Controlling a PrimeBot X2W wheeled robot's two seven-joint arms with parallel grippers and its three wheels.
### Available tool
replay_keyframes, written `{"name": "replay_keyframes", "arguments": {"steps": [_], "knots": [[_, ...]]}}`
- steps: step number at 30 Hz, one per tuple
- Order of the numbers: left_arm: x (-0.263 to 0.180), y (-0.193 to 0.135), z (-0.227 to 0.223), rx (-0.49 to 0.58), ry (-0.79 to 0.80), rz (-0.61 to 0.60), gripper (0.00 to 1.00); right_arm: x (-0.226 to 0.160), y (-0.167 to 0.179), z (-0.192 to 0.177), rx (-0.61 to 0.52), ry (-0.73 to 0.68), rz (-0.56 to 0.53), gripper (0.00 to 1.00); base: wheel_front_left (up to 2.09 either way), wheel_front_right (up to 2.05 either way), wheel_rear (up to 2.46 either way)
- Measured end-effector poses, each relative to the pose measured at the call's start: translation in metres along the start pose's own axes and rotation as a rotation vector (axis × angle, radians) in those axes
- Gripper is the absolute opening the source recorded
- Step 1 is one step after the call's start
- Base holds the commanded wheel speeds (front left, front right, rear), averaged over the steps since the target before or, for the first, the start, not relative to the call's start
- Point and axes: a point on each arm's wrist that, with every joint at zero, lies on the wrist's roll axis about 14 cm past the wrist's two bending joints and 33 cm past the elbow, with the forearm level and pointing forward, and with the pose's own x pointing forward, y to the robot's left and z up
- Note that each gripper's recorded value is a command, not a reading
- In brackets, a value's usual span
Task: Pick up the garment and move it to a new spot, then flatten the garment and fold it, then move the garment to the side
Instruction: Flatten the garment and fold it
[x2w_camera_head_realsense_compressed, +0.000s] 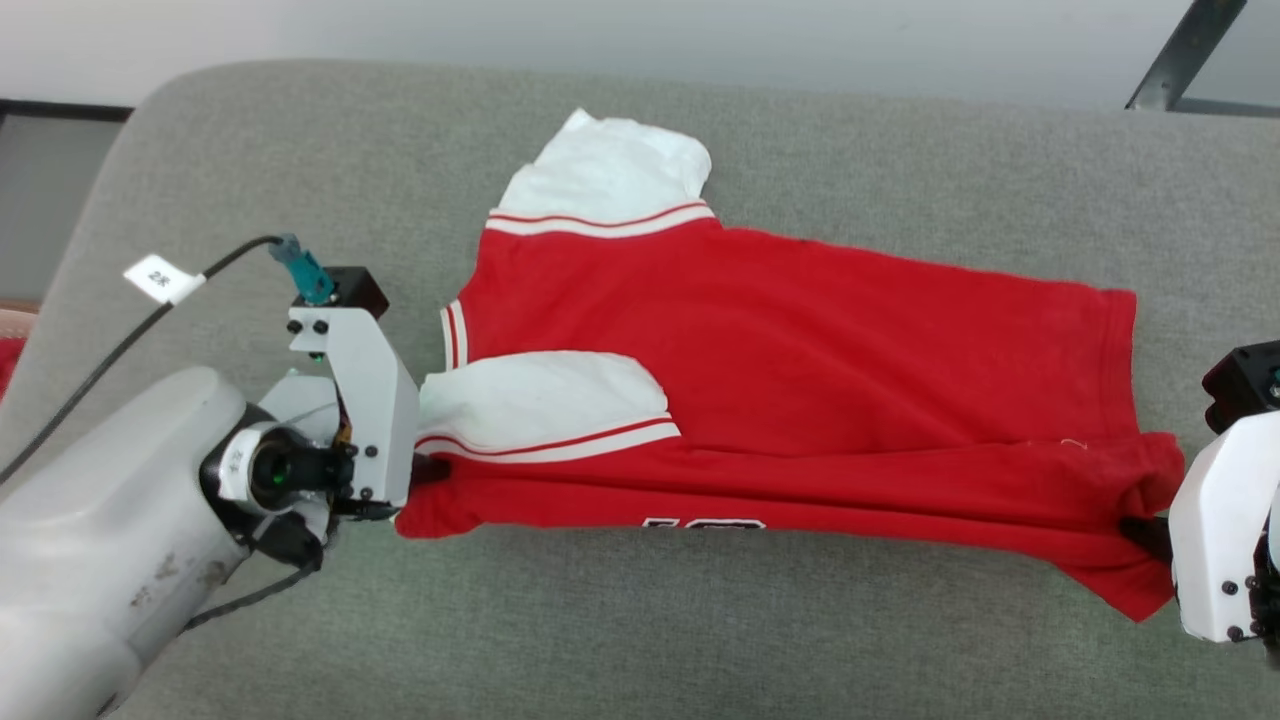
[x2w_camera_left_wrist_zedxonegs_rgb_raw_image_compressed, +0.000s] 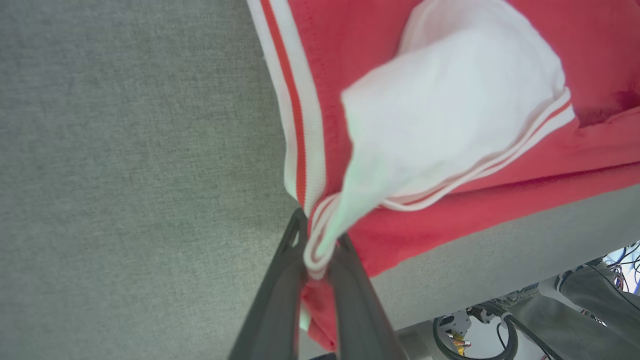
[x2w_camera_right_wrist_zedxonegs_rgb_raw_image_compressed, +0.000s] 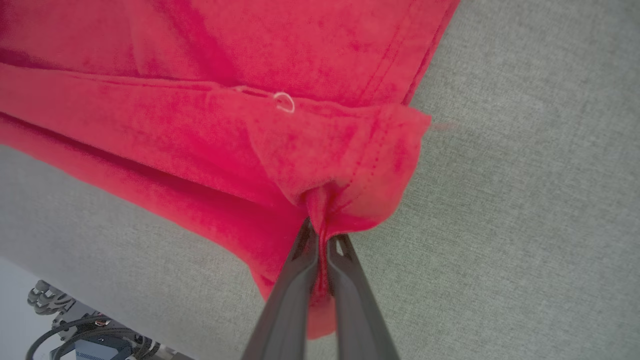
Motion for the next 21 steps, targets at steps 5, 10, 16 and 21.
{"name": "replay_keyframes", "arguments": {"steps": [5, 10, 16, 21], "knots": [[-0.016, 0.000, -0.007, -0.004, 0.003, 0.013, 0.13, -0.013, 0.005, -0.002, -0.018, 0.000, 0.004, 0.00, 0.00, 0.00, 0.00], [-0.023, -0.001, -0.022, -0.007, 0.027, 0.022, 0.15, -0.017, 0.009, -0.010, -0.028, 0.018, 0.010, 0.00, 0.00, 0.00, 0.00], [-0.017, -0.005, -0.036, -0.018, 0.059, 0.013, 0.29, -0.015, 0.012, -0.019, -0.022, 0.043, 0.020, 0.00, 0.00, 0.00, 0.00], [-0.013, -0.007, -0.039, -0.017, 0.072, 0.014, 1.00, -0.015, 0.013, -0.020, -0.021, 0.035, 0.021, 0.62, 0.00, 0.00, 0.00]]}}
